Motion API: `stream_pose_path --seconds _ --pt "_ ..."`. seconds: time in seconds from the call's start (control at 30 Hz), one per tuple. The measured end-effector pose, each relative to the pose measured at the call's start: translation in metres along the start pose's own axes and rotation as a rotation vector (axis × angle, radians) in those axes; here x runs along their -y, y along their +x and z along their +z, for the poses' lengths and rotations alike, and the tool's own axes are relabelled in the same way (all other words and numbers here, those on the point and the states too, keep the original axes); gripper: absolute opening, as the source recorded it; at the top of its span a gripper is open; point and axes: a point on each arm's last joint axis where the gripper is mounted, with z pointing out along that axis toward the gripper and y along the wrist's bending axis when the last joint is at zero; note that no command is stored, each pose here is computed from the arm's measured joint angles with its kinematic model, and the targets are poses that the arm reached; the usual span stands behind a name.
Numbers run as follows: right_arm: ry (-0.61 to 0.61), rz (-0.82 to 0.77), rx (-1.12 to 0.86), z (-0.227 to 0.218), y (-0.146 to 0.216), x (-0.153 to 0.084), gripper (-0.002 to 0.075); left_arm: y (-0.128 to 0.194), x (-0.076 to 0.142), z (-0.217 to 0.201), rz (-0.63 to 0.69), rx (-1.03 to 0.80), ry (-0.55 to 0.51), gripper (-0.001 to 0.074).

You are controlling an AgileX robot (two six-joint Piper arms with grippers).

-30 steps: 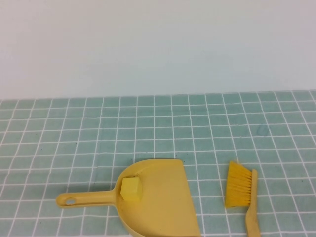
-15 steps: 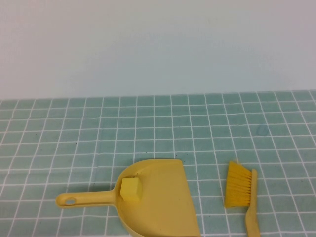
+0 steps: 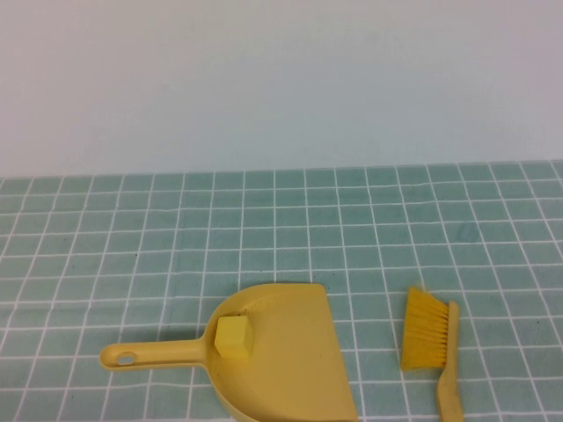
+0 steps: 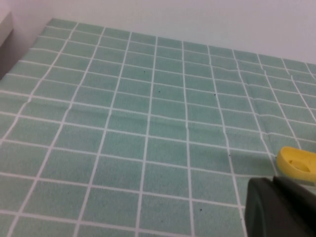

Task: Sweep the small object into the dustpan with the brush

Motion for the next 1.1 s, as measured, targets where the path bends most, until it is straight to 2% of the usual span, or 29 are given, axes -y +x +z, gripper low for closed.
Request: stream_pose_path --seconds 0.43,0.53,0.63,0.8,0.9,1.1 --pt "-0.001 0.001 -0.001 0.000 0.000 0.000 -0.0001 0.000 0.000 0.000 0.000 0.000 0.000 -0.0001" --pt "-0.036 0.015 -0.045 0.000 0.004 -0.003 -0.0001 0.000 0.000 0.000 0.000 0.000 0.000 -0.0001" --pt "-0.148 -0.101 -0.108 -0.001 0.012 -0.013 -0.0001 0.000 0.000 0.000 0.000 0.000 0.000 -0.0001" --pt "-0.424 -0.368 -0.120 -0.008 0.019 -0.035 -0.0001 0.000 0.000 0.000 0.000 0.000 0.000 -0.0001" --pt "-0.495 -0.439 0.013 -0.010 0.011 -0.043 -0.0001 0.000 0.000 0.000 0.000 0.000 0.000 -0.0001" --pt "-0.529 -0.393 0.506 -0.022 -0.029 -0.052 -0.0001 0.000 0.000 0.000 0.000 0.000 0.000 -0.0001"
